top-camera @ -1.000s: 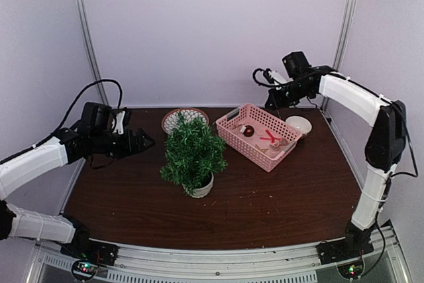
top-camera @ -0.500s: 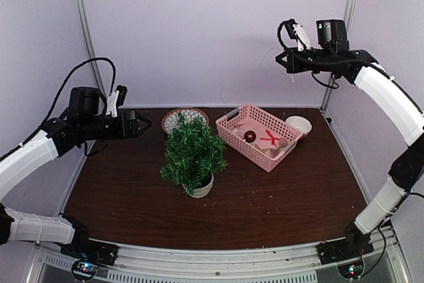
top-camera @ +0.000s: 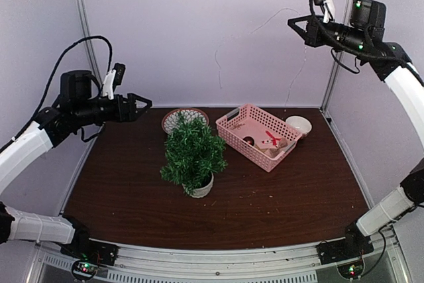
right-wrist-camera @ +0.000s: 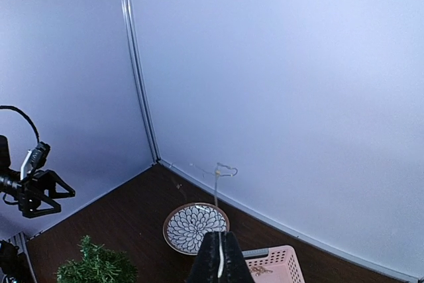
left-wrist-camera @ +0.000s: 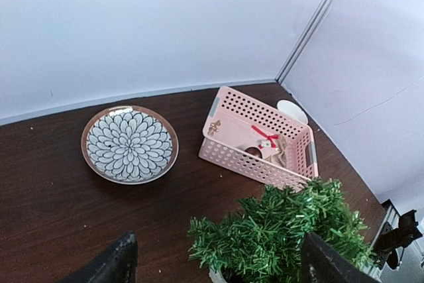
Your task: Decorate the small christmas tree
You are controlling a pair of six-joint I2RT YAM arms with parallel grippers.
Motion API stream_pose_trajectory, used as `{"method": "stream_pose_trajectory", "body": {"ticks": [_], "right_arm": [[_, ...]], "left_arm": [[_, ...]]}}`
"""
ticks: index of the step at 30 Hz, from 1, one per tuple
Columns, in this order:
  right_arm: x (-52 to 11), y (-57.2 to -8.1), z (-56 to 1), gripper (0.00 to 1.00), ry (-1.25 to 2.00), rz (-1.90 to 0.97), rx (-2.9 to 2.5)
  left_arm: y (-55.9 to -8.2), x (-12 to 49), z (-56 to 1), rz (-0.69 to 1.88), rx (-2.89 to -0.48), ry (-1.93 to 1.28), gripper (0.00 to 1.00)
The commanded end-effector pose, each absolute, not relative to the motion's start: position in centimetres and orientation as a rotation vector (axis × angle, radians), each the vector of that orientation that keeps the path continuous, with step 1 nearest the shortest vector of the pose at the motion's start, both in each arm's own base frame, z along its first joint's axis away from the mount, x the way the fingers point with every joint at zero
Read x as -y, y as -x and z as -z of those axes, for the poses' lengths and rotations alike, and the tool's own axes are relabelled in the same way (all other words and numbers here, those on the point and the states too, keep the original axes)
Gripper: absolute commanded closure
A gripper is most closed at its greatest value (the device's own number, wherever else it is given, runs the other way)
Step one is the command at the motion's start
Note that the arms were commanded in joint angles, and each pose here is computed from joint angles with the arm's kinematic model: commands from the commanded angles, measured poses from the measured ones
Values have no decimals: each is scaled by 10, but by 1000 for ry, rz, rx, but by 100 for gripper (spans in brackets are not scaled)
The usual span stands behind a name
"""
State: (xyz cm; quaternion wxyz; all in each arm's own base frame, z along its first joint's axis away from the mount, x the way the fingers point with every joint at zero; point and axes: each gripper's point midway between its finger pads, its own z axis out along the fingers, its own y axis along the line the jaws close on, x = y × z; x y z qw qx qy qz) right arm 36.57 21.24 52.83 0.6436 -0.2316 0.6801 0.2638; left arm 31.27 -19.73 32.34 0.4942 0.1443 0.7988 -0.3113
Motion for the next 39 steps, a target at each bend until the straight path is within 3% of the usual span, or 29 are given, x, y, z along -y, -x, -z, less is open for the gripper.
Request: {"method": "stream_pose_trajectory", "body": {"ticks": [1, 26, 33, 39], "right_arm": [[-212, -326, -579, 100, 562, -665, -1398], [-201, -215, -685, 100, 646, -854, -1062], [-203, -201, -689, 100, 666, -904, -1038], [-210, -205, -660, 100, 678, -941, -1092]], "left_arm": [[-312, 216, -371, 781, -1768, -469, 16], [-263, 290, -418, 916, -1457, -760, 22], [-229, 310, -427, 977, -1344, -897, 21], [-194, 323, -413, 1039, -1223, -1007, 17]]}}
